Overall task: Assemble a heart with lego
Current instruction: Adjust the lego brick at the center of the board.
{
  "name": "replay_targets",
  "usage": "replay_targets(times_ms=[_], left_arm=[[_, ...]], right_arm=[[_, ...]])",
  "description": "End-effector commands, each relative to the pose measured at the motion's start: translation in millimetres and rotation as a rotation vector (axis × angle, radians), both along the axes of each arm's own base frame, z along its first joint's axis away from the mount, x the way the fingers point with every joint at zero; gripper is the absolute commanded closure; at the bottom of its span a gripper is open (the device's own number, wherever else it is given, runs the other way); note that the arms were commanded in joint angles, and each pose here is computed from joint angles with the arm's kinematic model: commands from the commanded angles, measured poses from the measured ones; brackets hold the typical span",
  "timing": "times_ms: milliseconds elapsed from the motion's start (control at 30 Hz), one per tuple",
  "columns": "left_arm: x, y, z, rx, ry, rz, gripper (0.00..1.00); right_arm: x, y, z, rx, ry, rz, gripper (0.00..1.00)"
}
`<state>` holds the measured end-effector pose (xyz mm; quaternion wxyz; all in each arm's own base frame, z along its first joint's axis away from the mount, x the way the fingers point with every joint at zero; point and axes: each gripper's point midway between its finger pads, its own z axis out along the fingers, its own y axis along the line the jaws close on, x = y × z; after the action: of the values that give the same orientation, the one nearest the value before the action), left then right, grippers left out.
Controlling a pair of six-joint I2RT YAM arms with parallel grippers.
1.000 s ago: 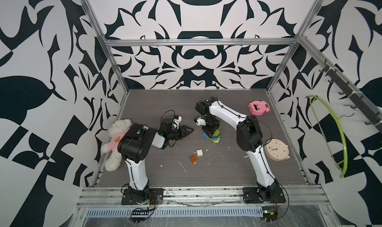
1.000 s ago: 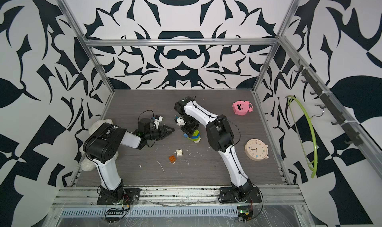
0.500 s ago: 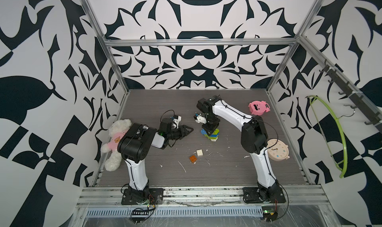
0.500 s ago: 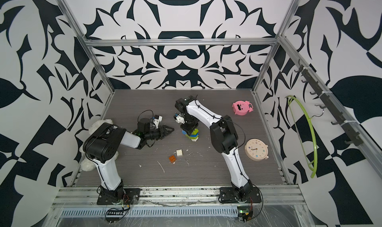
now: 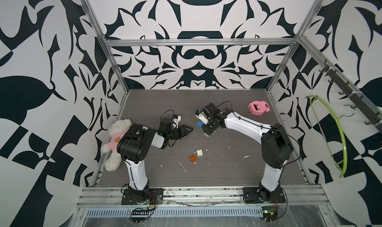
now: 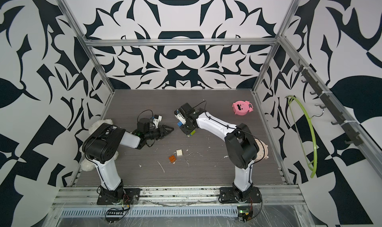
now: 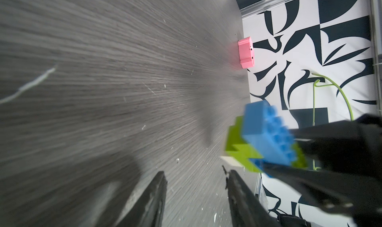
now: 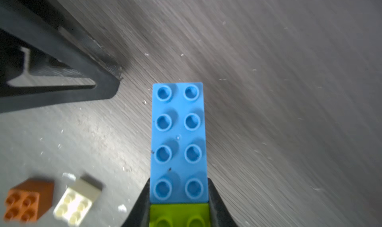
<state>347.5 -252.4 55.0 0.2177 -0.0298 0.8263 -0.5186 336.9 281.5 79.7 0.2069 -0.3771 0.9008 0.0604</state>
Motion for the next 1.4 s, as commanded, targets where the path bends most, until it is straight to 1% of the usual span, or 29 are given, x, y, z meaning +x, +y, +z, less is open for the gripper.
replay_targets(times_ms=[0,167,233,400,467,500,600,800,967,1133,1267,1367], left_arm=[[-2,5,2,0.012,-0.005,0.01,0.49],[-2,5,3,0.015,-0.005,0.01,0.49],[0,5,4,0.015,-0.008,0.012,0.49],[0,6,4,0.018,-0.008,0.018,0.49],[0,6,5,0.02,-0.01,0.019,0.49],[0,6,5,0.022,-0.009,0.02,0.49],[1,7,5,0.025,-0.01,0.022,0.49],[1,7,6,0.029,-0.012,0.024,0.49],[1,10,6,0.035,-0.011,0.027,0.49],[2,14,7,0.037,-0.015,0.044,0.49],[4,24,7,0.028,-0.013,0.075,0.49],[6,33,8,0.023,-0.014,0.107,0.49]], right_arm=[[18,26,23,0.168,-0.149,-0.049,0.85],[13,27,16,0.192,-0.165,-0.057,0.85],[11,26,13,0.179,-0.157,-0.053,0.85],[5,24,7,0.164,-0.12,-0.045,0.77],[3,24,7,0.167,-0.115,-0.047,0.68],[2,23,7,0.166,-0.114,-0.047,0.66],[2,24,13,0.172,-0.121,-0.046,0.6],[1,26,15,0.178,-0.112,-0.043,0.51],[3,27,24,0.184,-0.121,-0.04,0.5],[3,27,47,0.191,-0.135,-0.041,0.48],[1,14,70,0.165,-0.164,-0.077,0.48],[-10,6,82,0.133,-0.182,-0.096,0.49]])
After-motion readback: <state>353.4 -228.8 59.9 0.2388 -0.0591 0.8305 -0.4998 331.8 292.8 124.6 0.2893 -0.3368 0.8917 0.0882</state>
